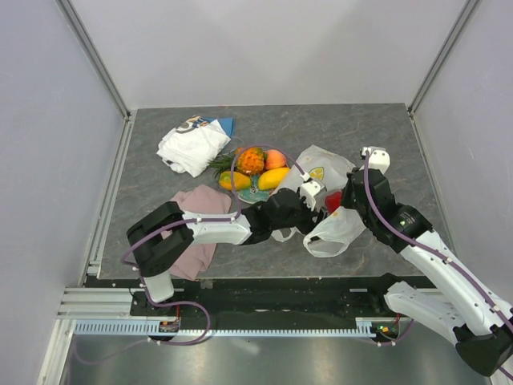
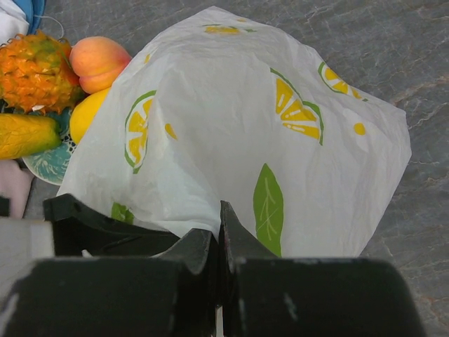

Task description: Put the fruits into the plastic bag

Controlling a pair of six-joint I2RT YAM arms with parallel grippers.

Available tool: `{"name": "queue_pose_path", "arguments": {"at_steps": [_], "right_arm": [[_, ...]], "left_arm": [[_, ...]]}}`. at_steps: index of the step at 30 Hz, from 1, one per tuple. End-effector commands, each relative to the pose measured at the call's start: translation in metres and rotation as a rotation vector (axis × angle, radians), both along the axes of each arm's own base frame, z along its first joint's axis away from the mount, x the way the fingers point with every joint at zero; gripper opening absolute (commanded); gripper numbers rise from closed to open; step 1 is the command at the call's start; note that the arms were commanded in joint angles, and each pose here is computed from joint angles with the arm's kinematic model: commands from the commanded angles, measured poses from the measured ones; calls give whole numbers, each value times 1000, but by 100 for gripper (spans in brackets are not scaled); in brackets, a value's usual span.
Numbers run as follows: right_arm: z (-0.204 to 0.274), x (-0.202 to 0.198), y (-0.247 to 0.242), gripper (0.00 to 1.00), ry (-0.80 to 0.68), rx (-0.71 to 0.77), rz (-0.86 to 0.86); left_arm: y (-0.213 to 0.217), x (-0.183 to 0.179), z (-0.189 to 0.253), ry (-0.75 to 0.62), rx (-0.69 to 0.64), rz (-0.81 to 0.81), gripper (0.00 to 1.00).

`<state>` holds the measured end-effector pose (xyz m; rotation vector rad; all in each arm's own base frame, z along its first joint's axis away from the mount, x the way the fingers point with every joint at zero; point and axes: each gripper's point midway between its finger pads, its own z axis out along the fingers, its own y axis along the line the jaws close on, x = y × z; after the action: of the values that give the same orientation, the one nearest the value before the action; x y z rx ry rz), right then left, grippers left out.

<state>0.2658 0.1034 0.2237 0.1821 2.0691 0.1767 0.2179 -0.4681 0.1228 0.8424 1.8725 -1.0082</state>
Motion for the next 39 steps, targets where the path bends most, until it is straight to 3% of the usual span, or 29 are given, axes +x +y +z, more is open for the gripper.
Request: {"name": "queue_pose_path", "arguments": {"at_steps": [1,9,14,23,29,34,39], "right_arm": [[5,1,-10,0,-24,-10,-51],[5,1,-19,0,-24,-37,-88],[6,0,-21,0,-24,-44,-95],[7,0,-21,0,-25,-43,-92],[6,-1,-20,0,-22,-39,-88],[6,0,-19,0,-19,-46,-81],[5,0,-20,0,-20,-52,-83]], "left_arm": [[7,-10,58,-116,-122,-59,79],[60,-40,96,-219,-174,-92,79],[94,-39,91,-247,-106,-24,79],[194,47,96,-129,-150,389,80],[283,95,60,4,-181,686,84],[304,103,29,143,-256,698,86],[313,116,22,158,-301,704,87]]}}
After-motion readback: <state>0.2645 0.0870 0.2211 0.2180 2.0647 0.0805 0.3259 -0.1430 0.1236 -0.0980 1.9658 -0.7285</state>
